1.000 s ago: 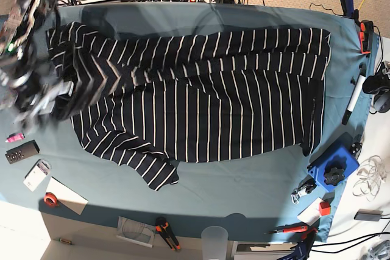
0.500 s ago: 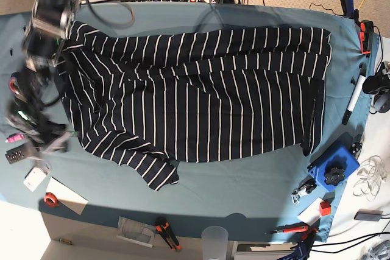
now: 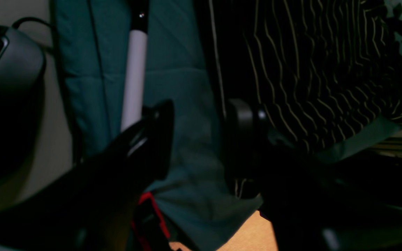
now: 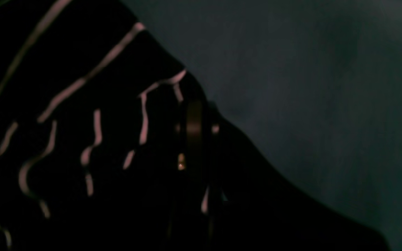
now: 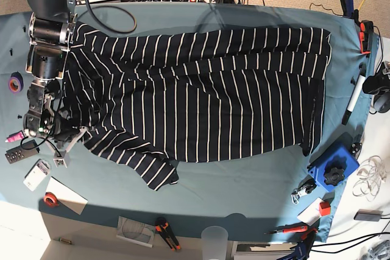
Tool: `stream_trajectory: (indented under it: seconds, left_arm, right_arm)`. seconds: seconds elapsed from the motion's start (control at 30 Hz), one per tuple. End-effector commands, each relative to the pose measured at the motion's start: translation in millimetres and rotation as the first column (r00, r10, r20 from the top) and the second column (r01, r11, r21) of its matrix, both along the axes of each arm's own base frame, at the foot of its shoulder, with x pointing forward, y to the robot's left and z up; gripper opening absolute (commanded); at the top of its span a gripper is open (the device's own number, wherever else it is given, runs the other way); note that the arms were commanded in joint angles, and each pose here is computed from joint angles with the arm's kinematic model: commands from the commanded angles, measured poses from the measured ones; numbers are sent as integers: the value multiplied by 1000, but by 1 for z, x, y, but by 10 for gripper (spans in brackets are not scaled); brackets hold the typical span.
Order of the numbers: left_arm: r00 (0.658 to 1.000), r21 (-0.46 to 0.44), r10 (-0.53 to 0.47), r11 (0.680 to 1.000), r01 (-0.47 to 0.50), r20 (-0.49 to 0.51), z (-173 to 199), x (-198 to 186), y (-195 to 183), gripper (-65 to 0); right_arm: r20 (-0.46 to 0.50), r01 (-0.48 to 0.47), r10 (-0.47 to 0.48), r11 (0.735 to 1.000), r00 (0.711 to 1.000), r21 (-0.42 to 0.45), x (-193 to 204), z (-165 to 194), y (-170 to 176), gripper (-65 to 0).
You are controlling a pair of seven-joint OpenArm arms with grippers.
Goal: Layout the t-shirt on the table in an organized manner, then fold the t-shirt properly
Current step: 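Drag the shirt hem with the right gripper to straighten it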
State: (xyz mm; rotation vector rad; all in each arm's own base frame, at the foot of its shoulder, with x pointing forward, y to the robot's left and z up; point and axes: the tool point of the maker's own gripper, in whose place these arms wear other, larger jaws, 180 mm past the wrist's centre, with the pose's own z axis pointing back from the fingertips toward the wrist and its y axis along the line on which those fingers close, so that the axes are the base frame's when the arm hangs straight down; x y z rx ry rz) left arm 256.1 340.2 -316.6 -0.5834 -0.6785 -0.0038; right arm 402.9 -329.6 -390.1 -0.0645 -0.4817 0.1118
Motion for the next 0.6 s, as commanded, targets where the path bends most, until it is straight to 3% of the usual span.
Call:
stream_trajectory:
  seconds: [0.0,0.17,0.3,0.47,0.57]
  left_arm:
    - [999,15,0,1000,-1,54,19,9,7,-390]
    - [999,15,0,1000,-1,53,19,9,7,-390]
    - [999,15,0,1000,-1,54,19,9,7,-390]
    - [998,16,-2,1000,1,55,19,9,7,-390]
    - [999,17,-2,1000,1,55,19,9,7,-390]
  right_arm:
    - [-54,17,-20,998,998,-63,-12,4,-22,-650]
    - [-31,52,-56,991,998,-125,-36,20,-60,-650]
    - [0,129,-129,991,992,-34,-66,24,-76,-650]
    - [16,166,-168,982,986,85,-100,11,-80,-650]
    - [7,147,-148,983,989,112,-112,7,-79,-650]
